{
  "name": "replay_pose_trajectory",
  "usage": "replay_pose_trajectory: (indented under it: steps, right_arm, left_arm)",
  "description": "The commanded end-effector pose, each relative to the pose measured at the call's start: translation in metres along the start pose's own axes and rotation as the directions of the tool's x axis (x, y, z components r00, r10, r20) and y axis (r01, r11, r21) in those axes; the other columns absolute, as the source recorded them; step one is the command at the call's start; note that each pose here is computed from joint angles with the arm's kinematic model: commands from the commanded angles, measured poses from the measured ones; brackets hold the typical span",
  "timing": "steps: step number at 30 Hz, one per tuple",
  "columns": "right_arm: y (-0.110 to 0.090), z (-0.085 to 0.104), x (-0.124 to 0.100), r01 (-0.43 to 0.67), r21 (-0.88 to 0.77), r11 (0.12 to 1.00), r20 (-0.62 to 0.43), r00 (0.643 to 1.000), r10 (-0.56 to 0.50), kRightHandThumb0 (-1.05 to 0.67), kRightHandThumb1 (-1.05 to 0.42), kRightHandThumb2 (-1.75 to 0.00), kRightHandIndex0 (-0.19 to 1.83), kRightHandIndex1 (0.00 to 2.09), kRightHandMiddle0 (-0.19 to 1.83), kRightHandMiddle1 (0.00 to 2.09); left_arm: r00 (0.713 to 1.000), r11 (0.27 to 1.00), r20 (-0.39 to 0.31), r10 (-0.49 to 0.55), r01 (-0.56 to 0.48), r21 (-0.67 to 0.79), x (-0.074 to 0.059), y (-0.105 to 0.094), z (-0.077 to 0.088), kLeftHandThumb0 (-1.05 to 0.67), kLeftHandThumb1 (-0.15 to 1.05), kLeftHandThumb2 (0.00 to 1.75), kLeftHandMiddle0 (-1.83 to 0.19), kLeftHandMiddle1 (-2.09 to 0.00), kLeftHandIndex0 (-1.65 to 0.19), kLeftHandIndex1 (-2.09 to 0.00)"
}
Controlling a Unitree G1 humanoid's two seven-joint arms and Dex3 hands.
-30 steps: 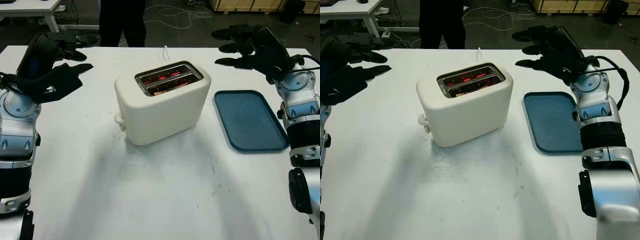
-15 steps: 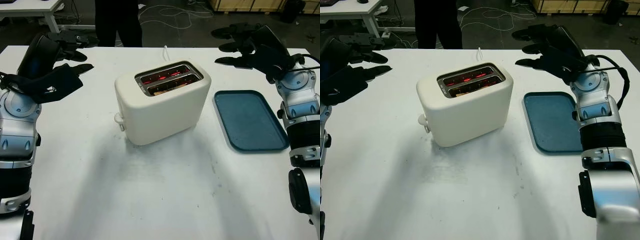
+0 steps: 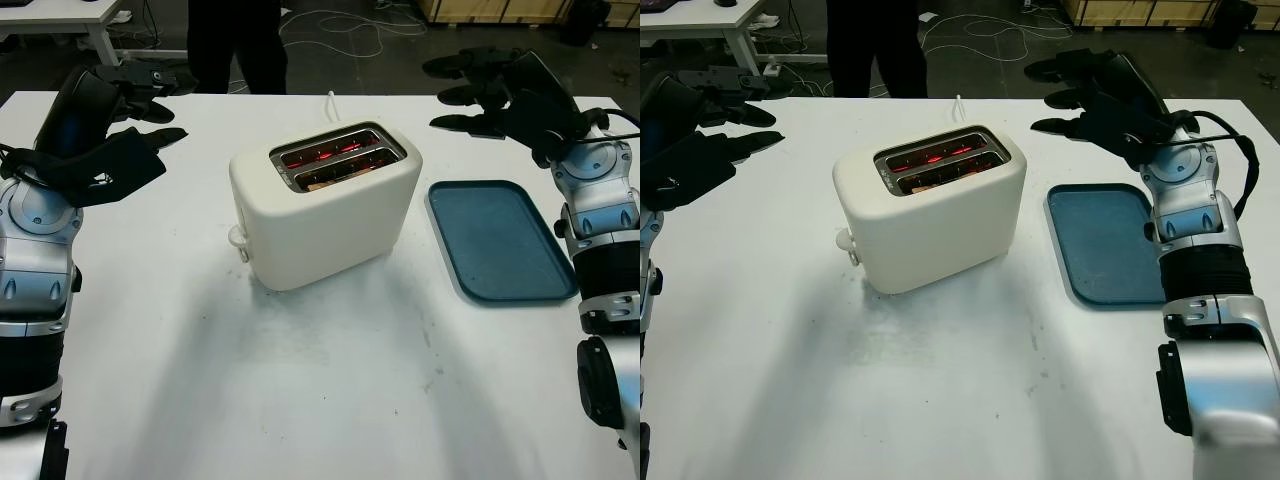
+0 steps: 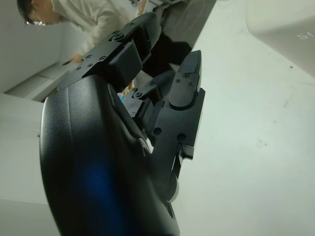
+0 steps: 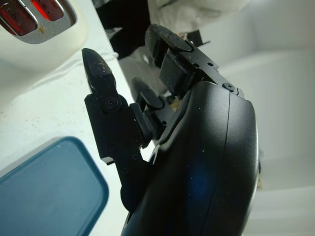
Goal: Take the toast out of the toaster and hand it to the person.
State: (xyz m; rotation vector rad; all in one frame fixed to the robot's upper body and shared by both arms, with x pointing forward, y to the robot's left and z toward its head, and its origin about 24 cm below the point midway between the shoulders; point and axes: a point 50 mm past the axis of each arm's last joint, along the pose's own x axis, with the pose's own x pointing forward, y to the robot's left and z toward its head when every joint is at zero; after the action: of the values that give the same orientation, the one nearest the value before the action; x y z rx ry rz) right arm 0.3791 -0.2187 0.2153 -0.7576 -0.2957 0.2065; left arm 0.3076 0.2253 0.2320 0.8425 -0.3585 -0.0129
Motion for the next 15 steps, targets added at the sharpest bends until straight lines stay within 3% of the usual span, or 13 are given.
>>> replay_pose_trajectory:
  steps: [1,15]
  right_arm:
    - [0.0011,-0.001,-0.0014,0.002,0.001,1.0,0.004,1.0,-0.002,-0.27,-0.78,0.0,0.81,0.01,0.73,0.0]
    - [0.0017,-0.003,-0.0015,-0.001,0.01,1.0,0.015,1.0,0.001,-0.28,-0.78,0.0,0.82,0.01,0.74,0.01]
  left_arm:
    - [1.0,1.0,0.015,0.003,-0.003,-0.002,0.0021,0.0018,0.0038,-0.19,0.92,0.03,-0.64,-0.59,-0.8,-0.03]
    - [1.0,1.0,0.021,0.003,-0.003,-0.004,0.0023,0.0017,0.0042,-0.18,0.92,0.03,-0.64,-0.6,-0.81,-0.03]
